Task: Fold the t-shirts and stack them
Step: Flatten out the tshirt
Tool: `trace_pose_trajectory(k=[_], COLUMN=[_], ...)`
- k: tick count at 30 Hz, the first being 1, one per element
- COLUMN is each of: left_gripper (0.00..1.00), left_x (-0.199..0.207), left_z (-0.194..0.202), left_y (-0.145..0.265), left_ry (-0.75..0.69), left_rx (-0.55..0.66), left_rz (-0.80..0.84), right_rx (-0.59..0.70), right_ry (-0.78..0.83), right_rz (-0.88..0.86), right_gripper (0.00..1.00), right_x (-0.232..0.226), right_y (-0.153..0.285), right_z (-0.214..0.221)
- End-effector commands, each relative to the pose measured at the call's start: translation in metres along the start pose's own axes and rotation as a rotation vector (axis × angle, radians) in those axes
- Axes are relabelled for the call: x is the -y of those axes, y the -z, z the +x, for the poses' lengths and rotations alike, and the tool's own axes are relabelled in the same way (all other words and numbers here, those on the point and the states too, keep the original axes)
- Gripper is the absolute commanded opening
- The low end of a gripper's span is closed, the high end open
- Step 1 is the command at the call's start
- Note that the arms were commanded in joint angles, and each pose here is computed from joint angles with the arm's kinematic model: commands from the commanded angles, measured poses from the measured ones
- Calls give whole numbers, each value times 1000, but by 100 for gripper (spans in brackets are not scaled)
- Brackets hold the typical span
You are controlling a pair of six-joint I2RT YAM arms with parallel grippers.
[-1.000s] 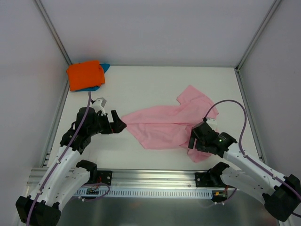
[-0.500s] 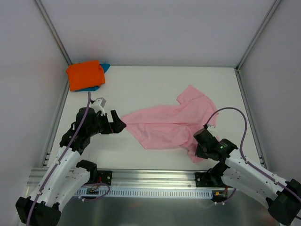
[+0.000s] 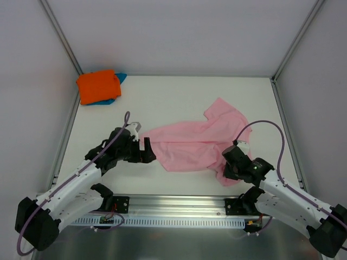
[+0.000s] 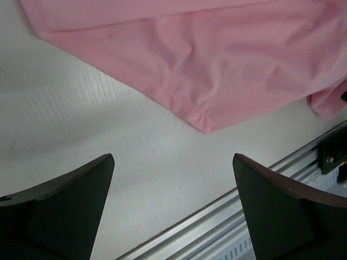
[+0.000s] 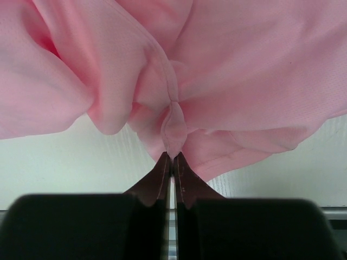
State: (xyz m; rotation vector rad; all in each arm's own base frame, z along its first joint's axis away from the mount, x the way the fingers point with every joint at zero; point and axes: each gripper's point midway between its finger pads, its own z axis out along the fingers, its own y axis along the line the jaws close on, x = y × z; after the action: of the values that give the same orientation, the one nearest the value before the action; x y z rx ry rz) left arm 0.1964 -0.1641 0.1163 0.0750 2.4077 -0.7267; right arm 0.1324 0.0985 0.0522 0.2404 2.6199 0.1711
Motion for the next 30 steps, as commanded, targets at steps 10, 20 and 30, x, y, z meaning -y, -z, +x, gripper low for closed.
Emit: trace_pose_trajectory(k=[10, 20, 30], left_gripper=[96, 97, 63], left_x=[38, 70, 73], left_z=[41, 48, 75], left_y=[-63, -97, -123], left_ry=[-399, -520, -578], left_rx=[44, 159, 79], left_rz=[-191, -325, -360], right_rx=[67, 75, 83], right_ry=[-1, 6, 0], right_rz=[-42, -61, -69], right_gripper=[1, 0, 1], right_x=[-12, -11, -10], right_y=[8, 13, 15], right_z=[-19, -18, -18])
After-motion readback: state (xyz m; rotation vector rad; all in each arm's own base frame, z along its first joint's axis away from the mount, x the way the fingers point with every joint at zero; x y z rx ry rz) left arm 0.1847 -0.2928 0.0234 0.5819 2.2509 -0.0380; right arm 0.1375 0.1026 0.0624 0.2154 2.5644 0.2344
